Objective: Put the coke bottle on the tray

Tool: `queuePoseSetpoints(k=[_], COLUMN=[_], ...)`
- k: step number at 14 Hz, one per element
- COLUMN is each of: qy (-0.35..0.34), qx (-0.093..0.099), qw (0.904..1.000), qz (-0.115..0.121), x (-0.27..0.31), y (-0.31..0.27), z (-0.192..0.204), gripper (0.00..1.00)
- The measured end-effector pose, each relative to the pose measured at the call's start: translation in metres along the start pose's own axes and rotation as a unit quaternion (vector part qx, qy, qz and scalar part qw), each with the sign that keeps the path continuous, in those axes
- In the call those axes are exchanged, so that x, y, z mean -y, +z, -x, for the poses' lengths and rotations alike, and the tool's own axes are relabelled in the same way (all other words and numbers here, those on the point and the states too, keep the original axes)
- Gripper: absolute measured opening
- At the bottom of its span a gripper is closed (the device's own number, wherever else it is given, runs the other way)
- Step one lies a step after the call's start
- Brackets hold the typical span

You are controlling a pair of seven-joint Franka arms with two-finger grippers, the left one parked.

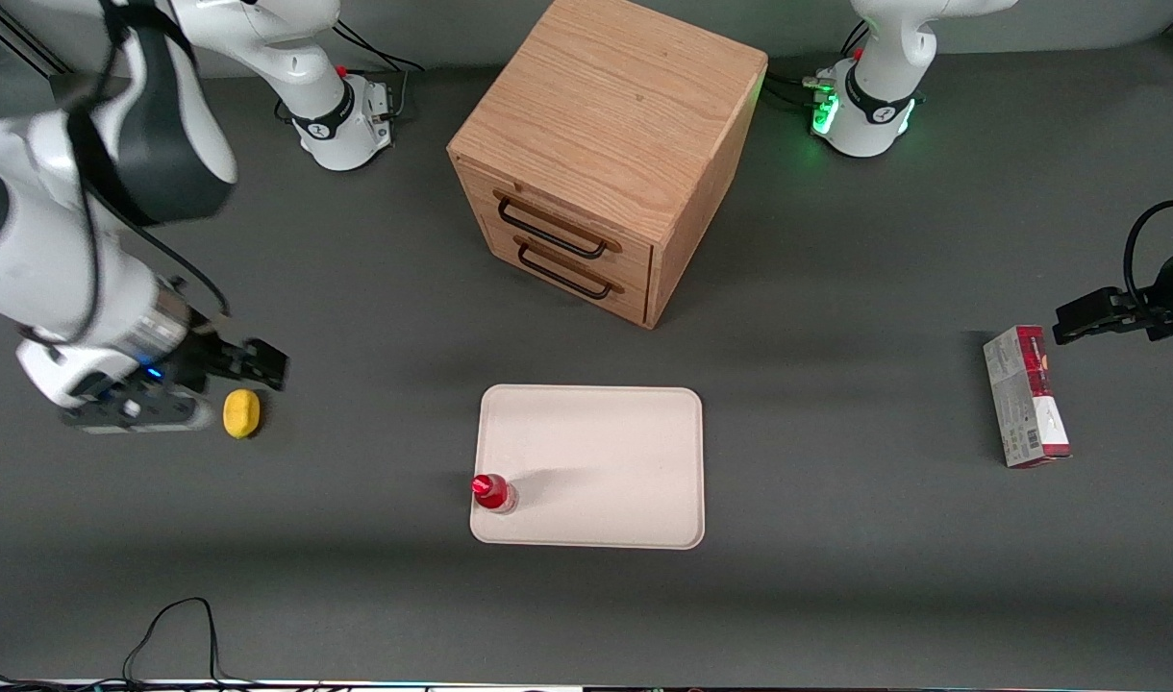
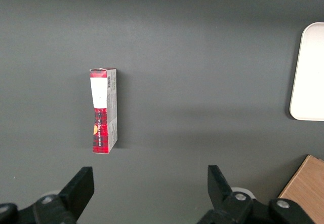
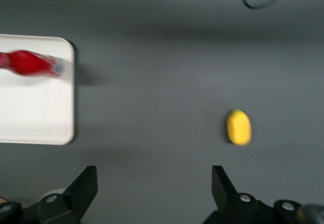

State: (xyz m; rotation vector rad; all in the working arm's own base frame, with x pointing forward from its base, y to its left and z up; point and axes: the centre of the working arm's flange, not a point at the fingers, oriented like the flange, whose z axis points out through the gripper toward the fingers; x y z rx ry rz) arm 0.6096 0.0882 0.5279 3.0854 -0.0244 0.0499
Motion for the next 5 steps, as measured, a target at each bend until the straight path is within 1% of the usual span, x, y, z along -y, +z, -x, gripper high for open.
queuePoseSetpoints(k=[2, 5], qy=[0.016, 0.029], qx=[0.000, -0.007], qw=[0.9999, 0.9996], qz=[0.003, -0.002], x=[-0.032, -0.051], y=[-0.012, -0.029], z=[0.029, 0.060], gripper=[1.00, 1.00])
